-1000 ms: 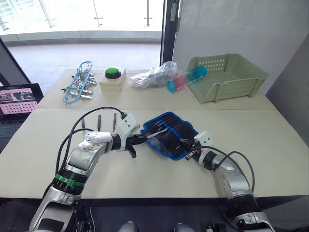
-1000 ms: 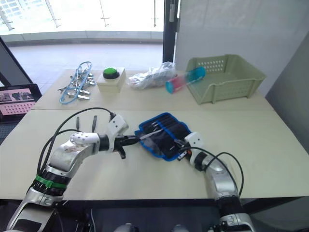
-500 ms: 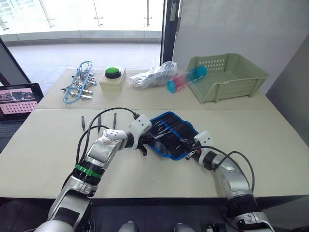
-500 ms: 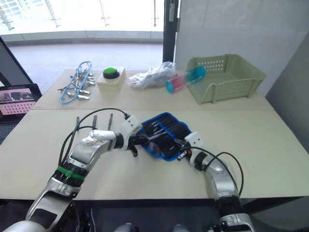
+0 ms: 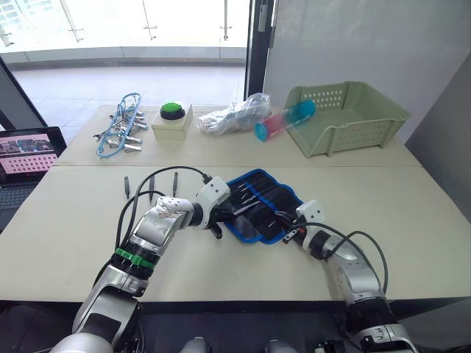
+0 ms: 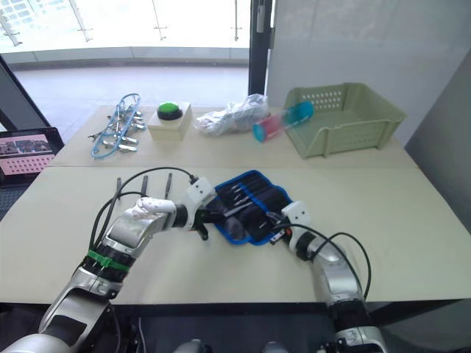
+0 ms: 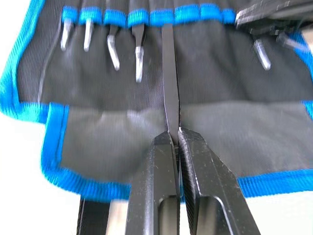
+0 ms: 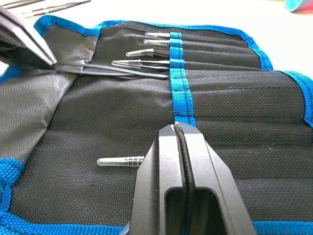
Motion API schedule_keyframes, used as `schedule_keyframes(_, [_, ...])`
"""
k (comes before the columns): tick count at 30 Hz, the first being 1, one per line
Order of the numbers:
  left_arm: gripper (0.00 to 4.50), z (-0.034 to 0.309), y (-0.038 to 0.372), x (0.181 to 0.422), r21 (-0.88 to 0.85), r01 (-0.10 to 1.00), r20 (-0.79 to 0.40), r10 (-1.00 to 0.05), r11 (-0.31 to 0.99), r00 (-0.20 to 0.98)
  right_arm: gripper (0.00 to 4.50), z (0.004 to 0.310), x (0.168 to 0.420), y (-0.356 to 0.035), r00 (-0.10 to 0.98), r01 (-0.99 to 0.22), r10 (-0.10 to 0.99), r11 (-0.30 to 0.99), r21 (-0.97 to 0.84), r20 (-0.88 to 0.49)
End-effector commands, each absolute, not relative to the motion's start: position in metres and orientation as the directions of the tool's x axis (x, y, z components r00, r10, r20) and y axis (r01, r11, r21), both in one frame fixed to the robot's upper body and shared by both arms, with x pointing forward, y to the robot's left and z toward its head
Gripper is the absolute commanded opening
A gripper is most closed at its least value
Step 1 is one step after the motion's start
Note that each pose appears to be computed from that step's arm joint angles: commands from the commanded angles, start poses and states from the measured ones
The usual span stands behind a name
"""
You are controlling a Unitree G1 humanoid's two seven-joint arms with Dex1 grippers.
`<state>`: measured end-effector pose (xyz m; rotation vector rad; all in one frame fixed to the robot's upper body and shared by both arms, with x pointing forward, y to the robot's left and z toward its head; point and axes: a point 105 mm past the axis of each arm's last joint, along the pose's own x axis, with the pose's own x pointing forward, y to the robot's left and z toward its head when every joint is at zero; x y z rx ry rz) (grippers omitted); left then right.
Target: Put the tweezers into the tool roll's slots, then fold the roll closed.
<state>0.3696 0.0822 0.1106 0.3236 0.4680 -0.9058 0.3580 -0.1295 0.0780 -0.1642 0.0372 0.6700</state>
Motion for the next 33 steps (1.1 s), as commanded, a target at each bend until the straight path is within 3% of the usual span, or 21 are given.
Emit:
schedule_keyframes(1, [0.02, 0.117, 0.081, 0.371, 0.095, 0.817, -0.518, -0.673, 0.569, 0.528, 0.00, 0.053, 0.352, -0.131, 0.775, -0.627, 0.609, 0.774, -0.084, -0.170])
schedule_keyframes(19, [0.02, 0.116, 0.033, 0.390, 0.134, 0.844, -0.465, -0.719, 0.519, 0.516, 0.00, 0.050, 0.351, -0.131, 0.775, -0.626, 0.606, 0.776, -0.083, -0.180])
schedule_keyframes(24, [0.02, 0.117, 0.015, 0.410, 0.176, 0.827, -0.440, -0.709, 0.533, 0.551, 0.00, 0.048, 0.351, -0.131, 0.774, -0.627, 0.605, 0.775, -0.084, -0.187])
schedule_keyframes(33, [0.02, 0.116, -0.008, 0.418, 0.156, 0.827, -0.402, -0.730, 0.540, 0.553, 0.00, 0.048, 0.350, -0.131, 0.776, -0.623, 0.602, 0.778, -0.084, -0.188])
